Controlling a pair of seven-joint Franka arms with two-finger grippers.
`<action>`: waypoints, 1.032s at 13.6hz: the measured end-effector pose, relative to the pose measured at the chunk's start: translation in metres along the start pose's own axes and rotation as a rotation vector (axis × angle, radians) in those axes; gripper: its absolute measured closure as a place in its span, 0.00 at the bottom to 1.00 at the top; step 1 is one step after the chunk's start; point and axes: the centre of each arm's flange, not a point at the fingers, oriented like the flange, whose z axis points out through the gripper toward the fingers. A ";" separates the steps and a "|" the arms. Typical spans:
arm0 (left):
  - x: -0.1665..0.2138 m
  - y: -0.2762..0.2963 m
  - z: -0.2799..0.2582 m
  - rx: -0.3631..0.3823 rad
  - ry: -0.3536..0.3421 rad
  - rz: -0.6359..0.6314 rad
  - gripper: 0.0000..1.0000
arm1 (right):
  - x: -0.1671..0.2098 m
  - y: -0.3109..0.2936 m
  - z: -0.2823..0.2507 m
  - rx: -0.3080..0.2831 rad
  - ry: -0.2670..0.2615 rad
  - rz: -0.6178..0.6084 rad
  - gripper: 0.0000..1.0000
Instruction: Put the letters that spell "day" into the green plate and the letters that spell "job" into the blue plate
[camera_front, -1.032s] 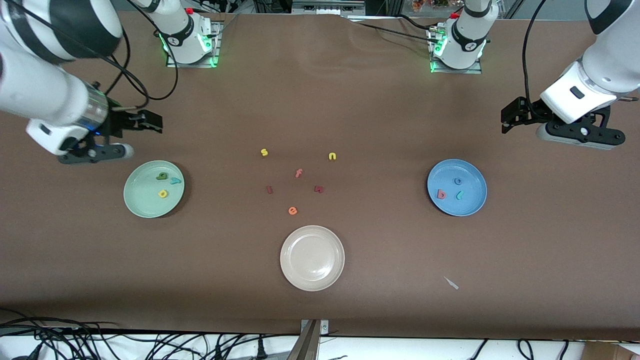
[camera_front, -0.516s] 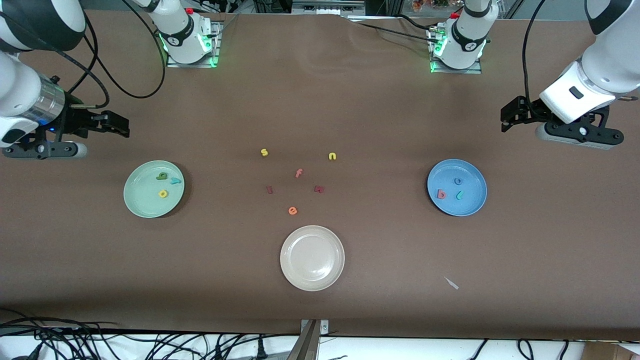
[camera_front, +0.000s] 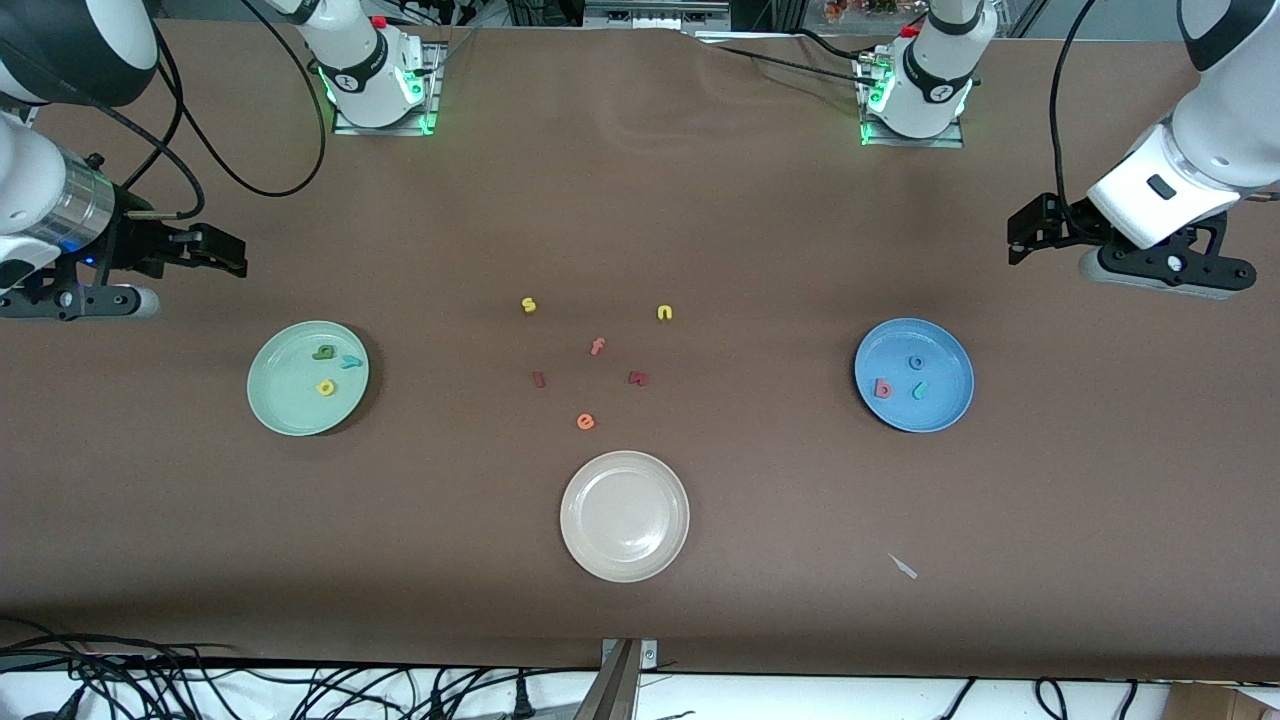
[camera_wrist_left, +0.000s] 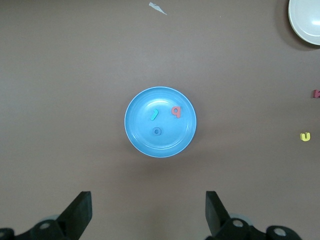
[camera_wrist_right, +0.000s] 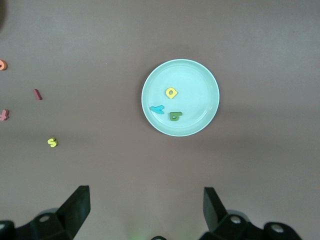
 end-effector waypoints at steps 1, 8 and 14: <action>0.000 0.000 0.000 0.000 0.000 0.000 0.00 | 0.000 0.000 0.000 0.000 -0.001 -0.001 0.00; 0.000 -0.002 0.000 0.000 0.000 -0.059 0.00 | 0.000 -0.001 0.001 0.000 -0.002 -0.001 0.00; 0.000 0.002 0.000 0.000 0.000 -0.108 0.00 | 0.001 -0.001 0.002 0.000 -0.005 -0.004 0.00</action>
